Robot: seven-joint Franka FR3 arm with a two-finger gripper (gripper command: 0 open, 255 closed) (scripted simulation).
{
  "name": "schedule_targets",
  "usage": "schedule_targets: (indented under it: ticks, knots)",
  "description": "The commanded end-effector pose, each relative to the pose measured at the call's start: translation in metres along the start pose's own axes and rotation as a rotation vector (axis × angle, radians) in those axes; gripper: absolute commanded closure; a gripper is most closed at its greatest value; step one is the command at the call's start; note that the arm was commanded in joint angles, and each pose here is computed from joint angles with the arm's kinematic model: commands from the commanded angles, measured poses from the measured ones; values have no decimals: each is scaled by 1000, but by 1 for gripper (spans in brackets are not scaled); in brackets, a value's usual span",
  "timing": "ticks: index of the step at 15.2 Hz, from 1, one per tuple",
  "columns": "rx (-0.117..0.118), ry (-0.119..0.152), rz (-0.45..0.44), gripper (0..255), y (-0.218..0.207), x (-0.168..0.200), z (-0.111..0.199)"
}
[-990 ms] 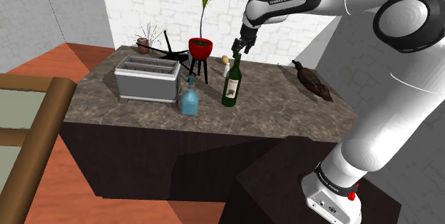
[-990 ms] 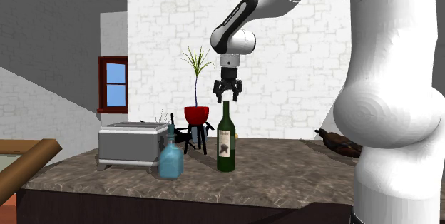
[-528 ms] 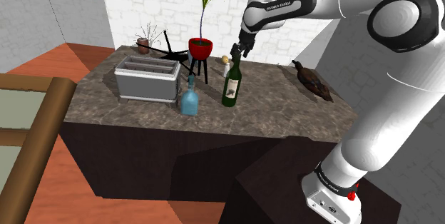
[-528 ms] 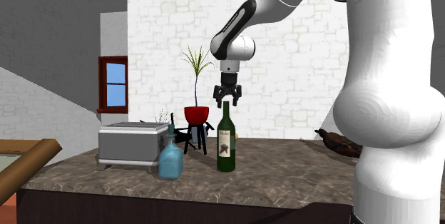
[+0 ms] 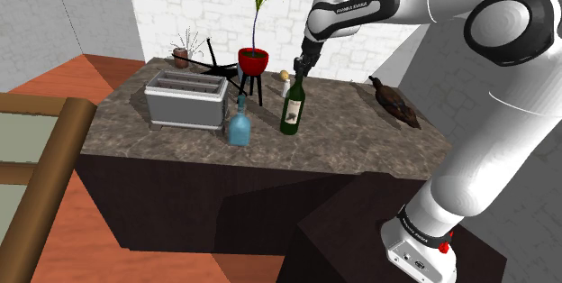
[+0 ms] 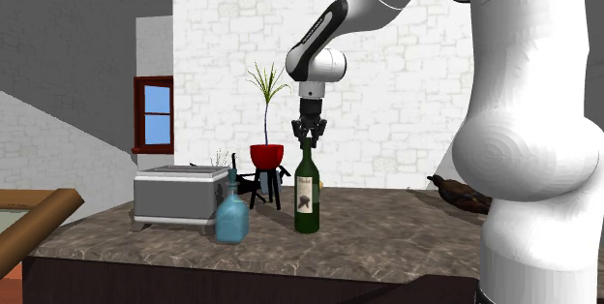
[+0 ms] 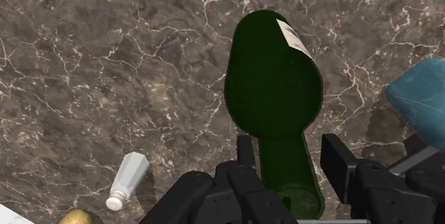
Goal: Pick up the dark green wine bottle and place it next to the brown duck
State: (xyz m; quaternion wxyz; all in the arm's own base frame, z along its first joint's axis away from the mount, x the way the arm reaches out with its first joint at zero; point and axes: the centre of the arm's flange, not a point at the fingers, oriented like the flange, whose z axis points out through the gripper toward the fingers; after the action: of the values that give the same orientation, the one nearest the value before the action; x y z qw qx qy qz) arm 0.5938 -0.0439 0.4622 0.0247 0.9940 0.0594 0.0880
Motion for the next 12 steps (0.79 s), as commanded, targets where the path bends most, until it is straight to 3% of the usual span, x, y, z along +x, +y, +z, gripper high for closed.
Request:
schedule_targets:
  ticks: [1, 6, 12]
  knots:
    - [0, 0, 0, 255, 0, 0, 0]
    - [0, 0, 0, 255, 0, 0, 0]
    - [0, 0, 0, 255, 2, 5, -31]
